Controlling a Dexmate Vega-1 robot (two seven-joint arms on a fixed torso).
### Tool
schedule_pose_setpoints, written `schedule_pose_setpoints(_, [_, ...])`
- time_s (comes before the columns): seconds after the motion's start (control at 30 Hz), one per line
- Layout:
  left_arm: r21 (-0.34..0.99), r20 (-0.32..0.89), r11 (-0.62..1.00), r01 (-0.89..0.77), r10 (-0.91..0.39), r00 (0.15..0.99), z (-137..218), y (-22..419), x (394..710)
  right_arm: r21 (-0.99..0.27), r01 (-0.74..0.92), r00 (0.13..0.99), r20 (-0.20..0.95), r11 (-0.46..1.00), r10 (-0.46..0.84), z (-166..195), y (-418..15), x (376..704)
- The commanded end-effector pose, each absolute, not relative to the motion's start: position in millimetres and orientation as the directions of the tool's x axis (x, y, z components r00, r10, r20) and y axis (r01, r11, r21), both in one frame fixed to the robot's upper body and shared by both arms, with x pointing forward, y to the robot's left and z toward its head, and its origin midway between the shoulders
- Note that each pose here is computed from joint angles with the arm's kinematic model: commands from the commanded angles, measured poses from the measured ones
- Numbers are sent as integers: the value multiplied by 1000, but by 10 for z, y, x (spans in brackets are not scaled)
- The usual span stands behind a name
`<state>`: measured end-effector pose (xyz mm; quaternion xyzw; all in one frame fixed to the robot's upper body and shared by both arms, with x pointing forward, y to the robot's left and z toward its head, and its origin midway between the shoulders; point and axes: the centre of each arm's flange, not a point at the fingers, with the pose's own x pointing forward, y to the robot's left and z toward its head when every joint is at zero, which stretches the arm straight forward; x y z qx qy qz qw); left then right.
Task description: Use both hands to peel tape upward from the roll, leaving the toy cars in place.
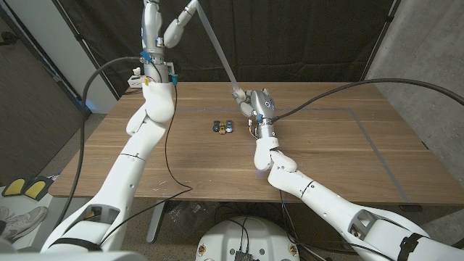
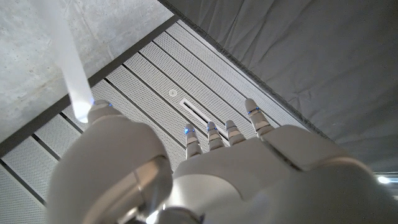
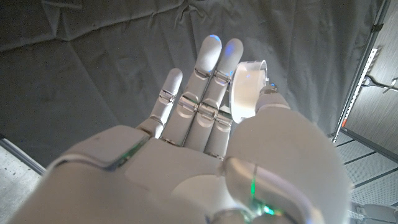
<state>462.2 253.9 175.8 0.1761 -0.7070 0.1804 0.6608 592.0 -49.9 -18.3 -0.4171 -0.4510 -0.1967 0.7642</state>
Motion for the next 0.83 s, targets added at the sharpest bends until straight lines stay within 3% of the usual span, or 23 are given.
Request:
schedule_pose_setpoints(0.03, [22,1000,894,-447,-18,14,1617,2673,4632,-485,665,533,841,569,94,-213,-374,5879])
schedule_pose_setpoints(0.5, [142,988,880,-453,-101,113,1487,2733,4754,-482,720,518,852,499,76,-156,-362,5771])
schedule_pose_setpoints(0.83, [187,975,887,-422,-113,193,1368,2775,4846,-479,703,520,851,526,80,-155,-299,5764])
